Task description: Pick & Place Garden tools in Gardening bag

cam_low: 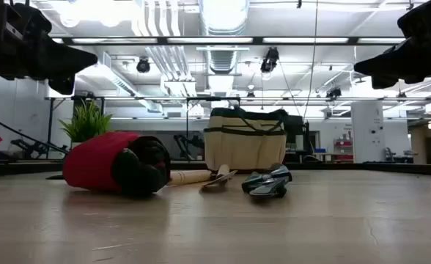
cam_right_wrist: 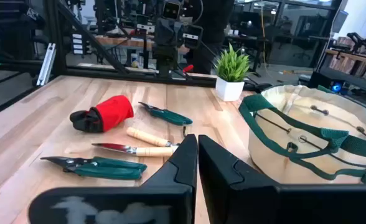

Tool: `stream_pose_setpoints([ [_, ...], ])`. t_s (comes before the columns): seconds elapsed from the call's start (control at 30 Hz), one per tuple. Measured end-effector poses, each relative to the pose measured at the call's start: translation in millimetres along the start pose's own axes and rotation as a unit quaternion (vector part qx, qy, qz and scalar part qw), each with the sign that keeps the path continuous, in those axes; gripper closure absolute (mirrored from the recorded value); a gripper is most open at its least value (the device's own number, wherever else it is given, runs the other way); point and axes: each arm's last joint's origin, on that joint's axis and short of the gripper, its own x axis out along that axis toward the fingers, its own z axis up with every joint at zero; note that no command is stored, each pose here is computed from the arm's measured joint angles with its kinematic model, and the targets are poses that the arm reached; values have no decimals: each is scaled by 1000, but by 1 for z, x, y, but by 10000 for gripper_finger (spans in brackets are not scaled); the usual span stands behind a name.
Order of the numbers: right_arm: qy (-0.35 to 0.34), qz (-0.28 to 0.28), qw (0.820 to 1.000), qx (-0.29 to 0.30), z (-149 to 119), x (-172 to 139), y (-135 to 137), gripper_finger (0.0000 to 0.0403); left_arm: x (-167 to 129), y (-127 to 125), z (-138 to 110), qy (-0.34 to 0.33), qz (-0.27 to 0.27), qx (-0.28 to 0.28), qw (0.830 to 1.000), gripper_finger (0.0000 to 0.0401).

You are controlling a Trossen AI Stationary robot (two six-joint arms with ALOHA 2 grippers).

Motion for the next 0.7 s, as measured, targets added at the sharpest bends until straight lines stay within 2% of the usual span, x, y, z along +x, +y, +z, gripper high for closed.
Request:
stream_pose_setpoints([
  [0.6, -2, -2, 1000, 1, 0, 0, -1, 394, 0, 0, 0, 0, 0, 0, 1000, 371],
  [0.7, 23, -14, 1000, -2, -3, 4, -2, 394, 0, 0, 0, -2, 0, -1, 1000, 371],
])
